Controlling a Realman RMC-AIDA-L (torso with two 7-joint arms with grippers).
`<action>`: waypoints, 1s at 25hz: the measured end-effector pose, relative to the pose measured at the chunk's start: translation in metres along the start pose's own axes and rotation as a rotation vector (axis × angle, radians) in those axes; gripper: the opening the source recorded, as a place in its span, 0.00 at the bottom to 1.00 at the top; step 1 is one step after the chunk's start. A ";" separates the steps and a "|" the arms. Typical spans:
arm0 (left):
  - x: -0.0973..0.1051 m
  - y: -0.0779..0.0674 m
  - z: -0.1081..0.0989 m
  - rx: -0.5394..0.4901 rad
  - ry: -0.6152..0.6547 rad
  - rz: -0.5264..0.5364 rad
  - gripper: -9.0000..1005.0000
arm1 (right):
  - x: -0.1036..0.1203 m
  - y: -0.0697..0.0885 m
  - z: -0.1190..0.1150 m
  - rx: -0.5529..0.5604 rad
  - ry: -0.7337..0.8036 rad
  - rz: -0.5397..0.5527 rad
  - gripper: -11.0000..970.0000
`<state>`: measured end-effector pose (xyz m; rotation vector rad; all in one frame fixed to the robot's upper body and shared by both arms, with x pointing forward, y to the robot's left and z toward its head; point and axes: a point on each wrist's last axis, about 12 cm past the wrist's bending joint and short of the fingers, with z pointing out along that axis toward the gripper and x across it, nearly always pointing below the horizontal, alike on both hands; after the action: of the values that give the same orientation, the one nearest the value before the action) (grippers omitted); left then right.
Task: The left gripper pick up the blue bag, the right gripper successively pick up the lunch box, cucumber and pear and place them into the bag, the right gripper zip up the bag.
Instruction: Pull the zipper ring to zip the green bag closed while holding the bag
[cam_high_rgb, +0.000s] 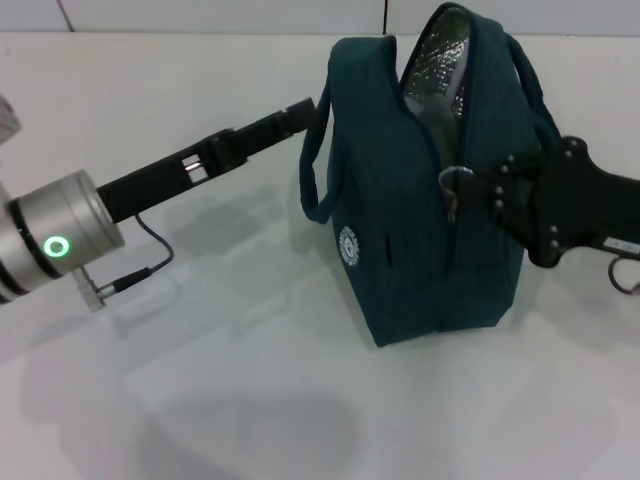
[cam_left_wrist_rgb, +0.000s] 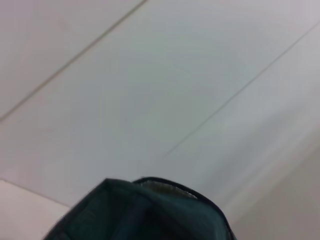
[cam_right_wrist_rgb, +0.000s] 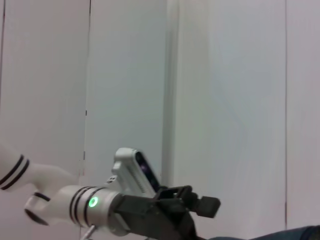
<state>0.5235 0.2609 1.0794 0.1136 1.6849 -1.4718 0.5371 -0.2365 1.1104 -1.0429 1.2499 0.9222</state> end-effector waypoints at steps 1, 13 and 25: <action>0.000 0.000 0.000 0.000 0.000 0.000 0.76 | -0.001 -0.001 0.002 -0.001 0.000 -0.002 0.03; 0.000 0.003 -0.028 -0.052 -0.119 0.015 0.89 | -0.017 -0.013 0.016 -0.008 -0.033 -0.040 0.03; 0.002 -0.001 -0.028 -0.019 -0.105 0.066 0.89 | -0.033 -0.034 0.035 0.029 -0.033 -0.099 0.03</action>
<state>0.5066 0.2833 1.0762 0.0793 1.5959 -1.3886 0.5755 -0.2122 1.1473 -1.0532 1.1704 0.8404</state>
